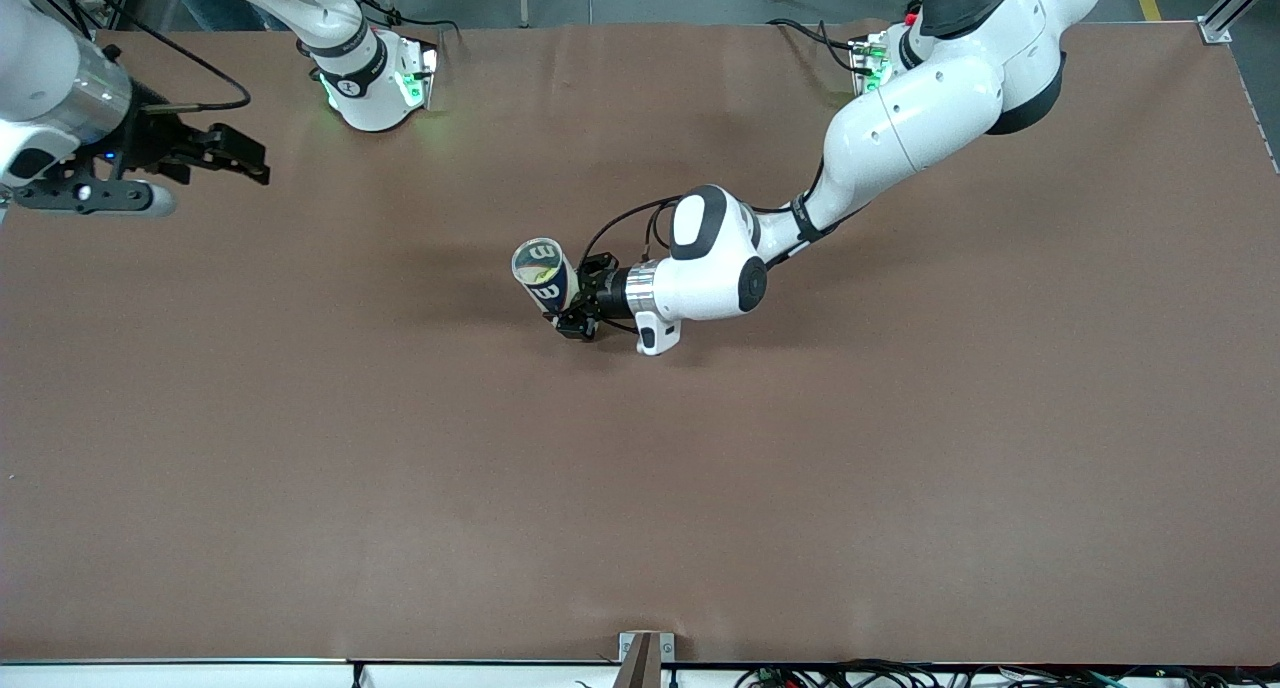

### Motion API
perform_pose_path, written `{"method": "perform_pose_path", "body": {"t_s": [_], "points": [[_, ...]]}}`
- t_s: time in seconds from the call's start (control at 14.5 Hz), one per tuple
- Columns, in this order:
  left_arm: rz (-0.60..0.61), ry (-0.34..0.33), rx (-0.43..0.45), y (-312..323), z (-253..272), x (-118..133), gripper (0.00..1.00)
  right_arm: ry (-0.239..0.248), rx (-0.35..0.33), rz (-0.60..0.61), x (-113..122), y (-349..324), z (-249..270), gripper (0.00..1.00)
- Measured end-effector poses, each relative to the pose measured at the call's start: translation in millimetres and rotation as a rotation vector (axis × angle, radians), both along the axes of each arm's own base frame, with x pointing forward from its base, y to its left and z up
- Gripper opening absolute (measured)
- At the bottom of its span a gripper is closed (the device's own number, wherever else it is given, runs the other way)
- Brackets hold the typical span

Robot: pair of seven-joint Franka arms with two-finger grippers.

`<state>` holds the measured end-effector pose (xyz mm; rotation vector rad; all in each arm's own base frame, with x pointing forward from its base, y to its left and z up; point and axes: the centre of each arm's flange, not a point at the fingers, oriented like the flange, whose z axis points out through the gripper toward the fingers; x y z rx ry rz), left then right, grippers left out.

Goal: Insert tennis ball vertically with right arm
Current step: 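Withdraw the right gripper while the left gripper stands the can upright, then lower the can onto the table and open the left gripper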

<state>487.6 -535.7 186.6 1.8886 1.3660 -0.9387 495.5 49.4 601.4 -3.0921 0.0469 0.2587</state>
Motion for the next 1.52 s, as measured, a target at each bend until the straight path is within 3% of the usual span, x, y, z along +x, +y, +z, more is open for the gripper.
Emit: {"method": "perform_pose_path", "body": {"t_s": [0.55,0.69,0.83,0.9,1.1,1.52], "points": [[-0.013,0.047,-0.006,3,-8,-2,0.68,-0.201,-0.019,0.015,29,-43,23,1.00],[-0.011,0.051,-0.006,4,-9,-1,0.69,-0.222,-0.025,-0.007,38,-55,25,1.00],[-0.009,0.055,-0.004,6,-11,1,0.80,-0.246,-0.028,-0.026,48,-67,34,1.00],[-0.008,0.056,-0.004,7,-11,2,0.80,-0.260,-0.028,-0.029,52,-69,40,1.00],[0.008,0.057,0.009,18,-18,11,1.00,-0.302,-0.029,-0.025,55,-67,59,1.00],[0.005,0.088,0.014,26,-26,11,1.00,-0.334,-0.029,-0.019,54,-64,75,1.00]]}}
